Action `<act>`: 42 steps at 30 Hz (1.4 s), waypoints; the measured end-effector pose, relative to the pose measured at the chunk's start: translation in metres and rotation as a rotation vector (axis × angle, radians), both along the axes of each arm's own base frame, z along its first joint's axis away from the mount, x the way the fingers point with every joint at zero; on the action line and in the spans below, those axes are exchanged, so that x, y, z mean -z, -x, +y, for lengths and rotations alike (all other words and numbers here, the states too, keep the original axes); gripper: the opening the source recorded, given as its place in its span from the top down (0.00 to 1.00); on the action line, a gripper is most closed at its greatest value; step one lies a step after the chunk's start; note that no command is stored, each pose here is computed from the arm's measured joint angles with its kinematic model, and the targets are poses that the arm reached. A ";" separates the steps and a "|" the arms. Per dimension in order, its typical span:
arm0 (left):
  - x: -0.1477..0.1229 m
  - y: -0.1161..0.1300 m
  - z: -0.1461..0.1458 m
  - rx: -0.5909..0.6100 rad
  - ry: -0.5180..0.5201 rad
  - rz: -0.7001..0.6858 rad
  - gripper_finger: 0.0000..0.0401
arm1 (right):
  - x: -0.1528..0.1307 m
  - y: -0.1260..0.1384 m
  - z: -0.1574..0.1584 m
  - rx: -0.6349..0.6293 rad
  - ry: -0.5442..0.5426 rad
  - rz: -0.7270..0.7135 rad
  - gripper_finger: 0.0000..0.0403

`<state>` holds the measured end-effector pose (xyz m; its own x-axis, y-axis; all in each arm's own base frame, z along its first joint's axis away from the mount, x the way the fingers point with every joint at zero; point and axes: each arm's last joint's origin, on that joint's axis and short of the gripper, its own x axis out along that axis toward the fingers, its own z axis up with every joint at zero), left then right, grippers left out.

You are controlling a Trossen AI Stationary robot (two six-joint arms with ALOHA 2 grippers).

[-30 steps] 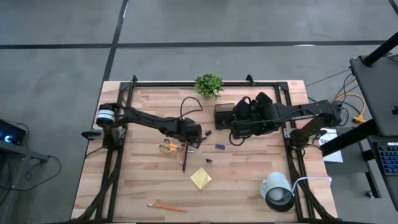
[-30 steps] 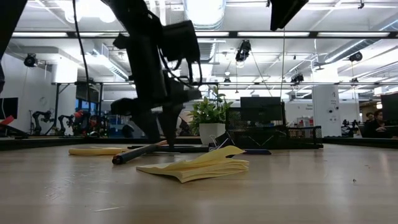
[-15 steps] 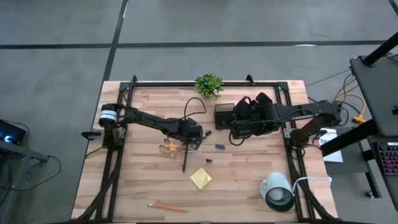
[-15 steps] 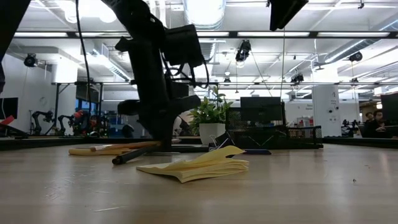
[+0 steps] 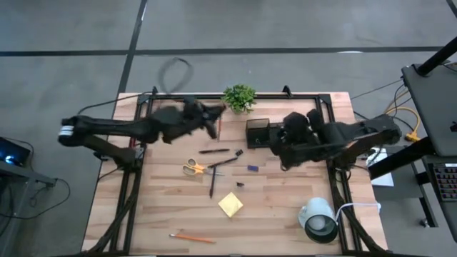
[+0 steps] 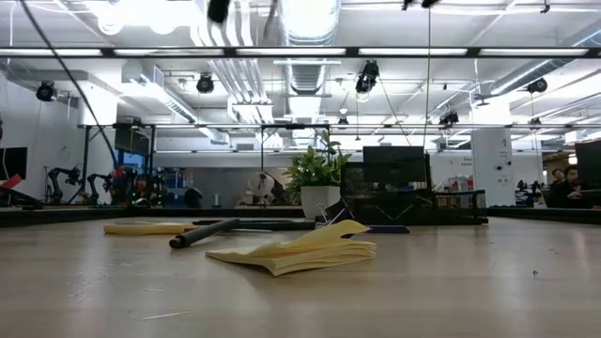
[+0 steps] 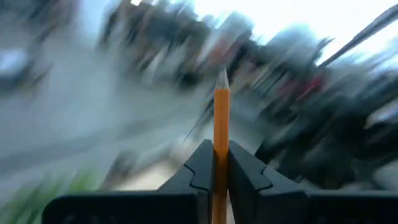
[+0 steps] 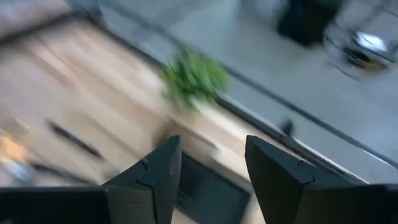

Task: Pick and place office supplies into organizer
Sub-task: Put the top orange pencil into the desk organizer

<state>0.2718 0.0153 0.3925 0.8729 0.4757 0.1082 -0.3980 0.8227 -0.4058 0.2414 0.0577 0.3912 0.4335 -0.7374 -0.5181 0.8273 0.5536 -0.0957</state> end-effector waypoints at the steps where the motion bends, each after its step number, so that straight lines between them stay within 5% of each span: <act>1: -0.008 0.009 0.000 0.035 -0.049 -0.083 0.98 | -0.003 0.001 0.006 -0.034 0.022 -0.062 0.59; 4: -0.019 0.027 0.001 0.149 -0.115 -0.252 0.98 | -0.015 0.000 0.020 -0.195 0.085 -0.182 0.59; 9: -0.005 0.017 -0.001 0.355 -0.115 -0.268 0.98 | -0.023 -0.019 0.016 -0.521 0.116 -0.306 0.59; 15: -0.013 0.008 -0.004 0.468 -0.195 -0.423 0.98 | -0.008 -0.043 -0.004 -0.459 0.051 -0.348 0.57; 29: -0.009 -0.015 -0.004 0.597 -0.245 -0.368 0.98 | 0.002 -0.100 0.009 -0.539 -0.006 -0.271 0.51; 36: -0.008 -0.016 -0.003 0.598 -0.258 -0.361 0.98 | 0.003 -0.102 0.009 -0.545 -0.042 -0.255 0.53; 42: -0.010 -0.009 0.004 0.580 -0.262 -0.346 0.98 | -0.008 -0.071 0.002 -0.471 -0.105 -0.130 0.54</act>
